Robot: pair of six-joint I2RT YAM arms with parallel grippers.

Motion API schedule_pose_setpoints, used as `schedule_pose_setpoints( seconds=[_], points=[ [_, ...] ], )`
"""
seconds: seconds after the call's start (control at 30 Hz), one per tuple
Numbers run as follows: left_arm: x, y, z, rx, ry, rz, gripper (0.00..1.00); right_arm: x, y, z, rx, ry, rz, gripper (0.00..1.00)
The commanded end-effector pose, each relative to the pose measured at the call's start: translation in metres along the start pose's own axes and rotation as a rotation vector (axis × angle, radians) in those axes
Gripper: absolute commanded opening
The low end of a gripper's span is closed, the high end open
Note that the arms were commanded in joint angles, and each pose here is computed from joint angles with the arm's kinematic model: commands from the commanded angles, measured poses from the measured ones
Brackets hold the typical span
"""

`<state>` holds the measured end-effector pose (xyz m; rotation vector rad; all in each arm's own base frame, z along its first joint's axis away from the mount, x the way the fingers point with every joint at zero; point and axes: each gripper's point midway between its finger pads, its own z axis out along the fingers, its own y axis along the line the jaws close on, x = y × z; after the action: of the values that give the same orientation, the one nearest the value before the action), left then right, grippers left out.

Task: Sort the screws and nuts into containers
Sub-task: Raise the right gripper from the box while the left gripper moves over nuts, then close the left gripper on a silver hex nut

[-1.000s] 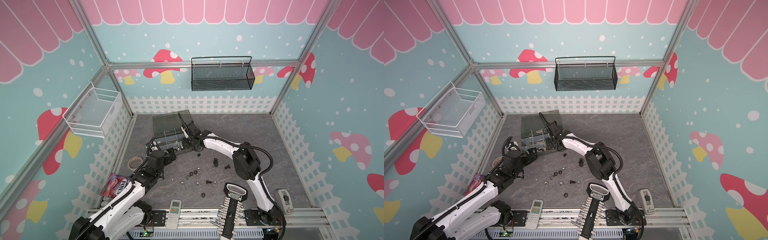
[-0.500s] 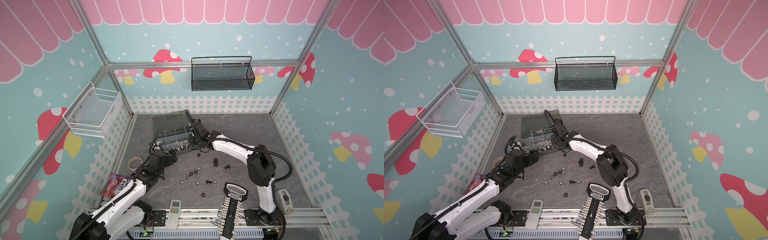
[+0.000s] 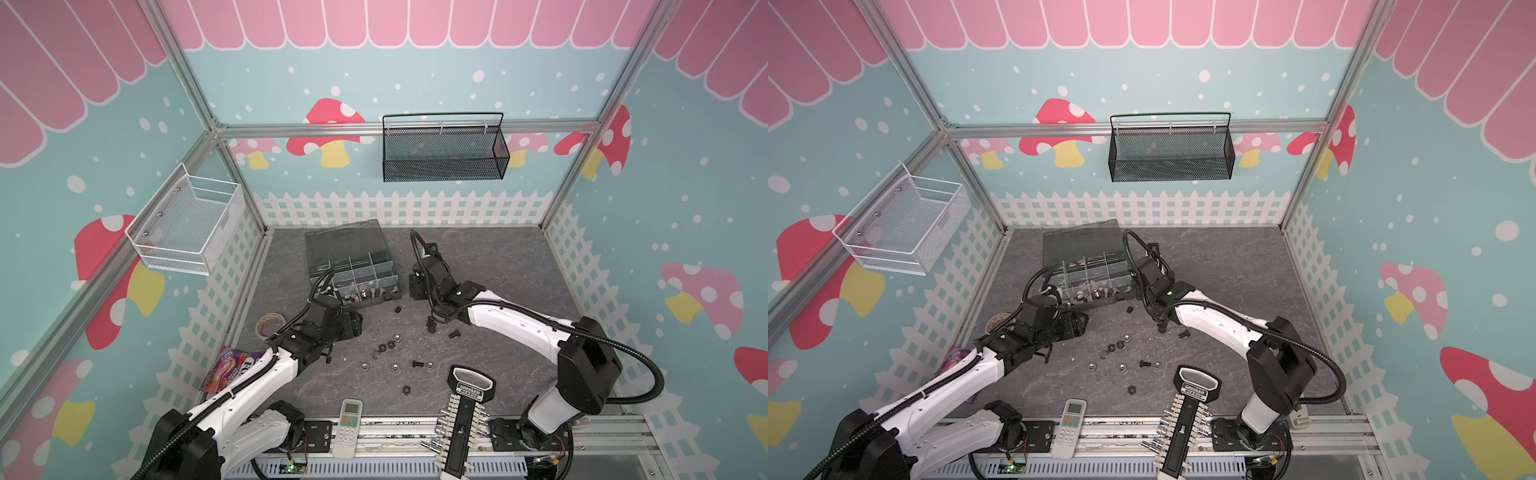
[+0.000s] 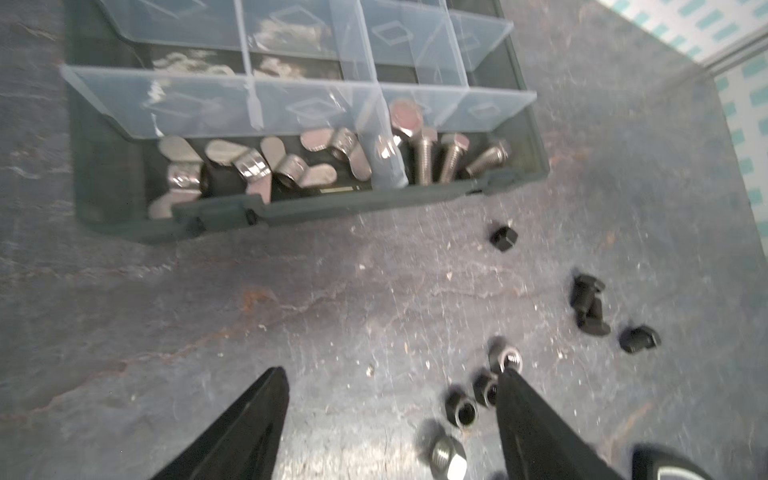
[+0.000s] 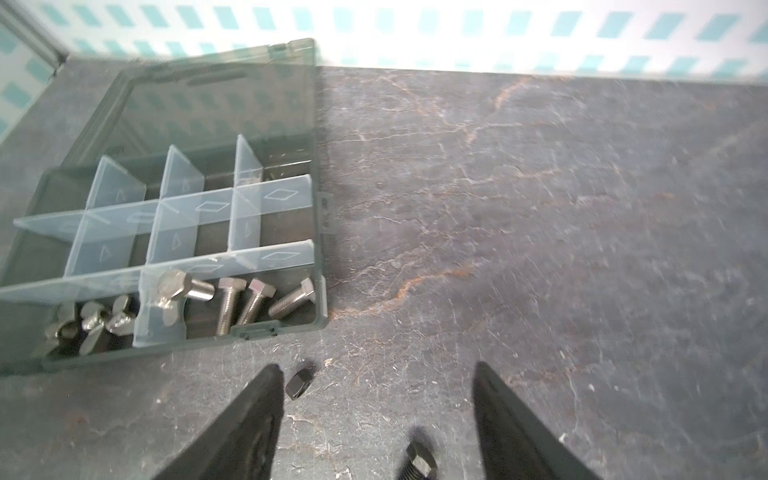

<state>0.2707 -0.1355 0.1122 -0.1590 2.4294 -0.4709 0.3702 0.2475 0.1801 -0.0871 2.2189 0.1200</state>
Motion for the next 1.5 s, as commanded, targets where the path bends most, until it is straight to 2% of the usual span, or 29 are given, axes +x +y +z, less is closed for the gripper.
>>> schedule_pose_setpoints(
  seconds=[0.0, 0.03, 0.23, 0.43, 0.57, 0.73, 1.03, 1.3, 1.47],
  points=[
    [0.024, -0.013, -0.004, 0.022, 0.124, 0.088, 0.74, -0.001, -0.033, -0.013, 0.105, -0.057, 0.087, 0.92],
    [0.030, -0.017, -0.005, 0.027, 0.147, 0.111, 0.73, 0.001, -0.039, -0.017, 0.120, -0.065, 0.106, 0.99],
    [0.062, -0.037, 0.004, 0.035, 0.292, 0.230, 0.67, 0.003, -0.074, -0.040, 0.192, -0.131, 0.204, 0.98],
    [0.077, -0.050, 0.010, 0.006, 0.385, 0.366, 0.59, 0.006, -0.094, -0.055, 0.242, -0.173, 0.262, 0.98],
    [0.088, -0.054, 0.014, -0.003, 0.441, 0.404, 0.50, 0.008, -0.104, -0.062, 0.261, -0.193, 0.298, 0.98],
    [0.102, -0.049, 0.019, -0.028, 0.507, 0.420, 0.49, 0.008, -0.111, -0.067, 0.280, -0.216, 0.326, 0.98],
    [0.105, -0.040, 0.035, -0.102, 0.515, 0.439, 0.41, 0.009, -0.114, -0.068, 0.291, -0.226, 0.335, 0.98],
    [0.105, -0.041, 0.046, -0.108, 0.514, 0.448, 0.40, 0.011, -0.116, -0.067, 0.300, -0.224, 0.331, 0.98],
    [0.108, -0.040, 0.050, -0.116, 0.521, 0.448, 0.34, 0.011, -0.116, -0.067, 0.305, -0.225, 0.329, 0.98]
  ],
)
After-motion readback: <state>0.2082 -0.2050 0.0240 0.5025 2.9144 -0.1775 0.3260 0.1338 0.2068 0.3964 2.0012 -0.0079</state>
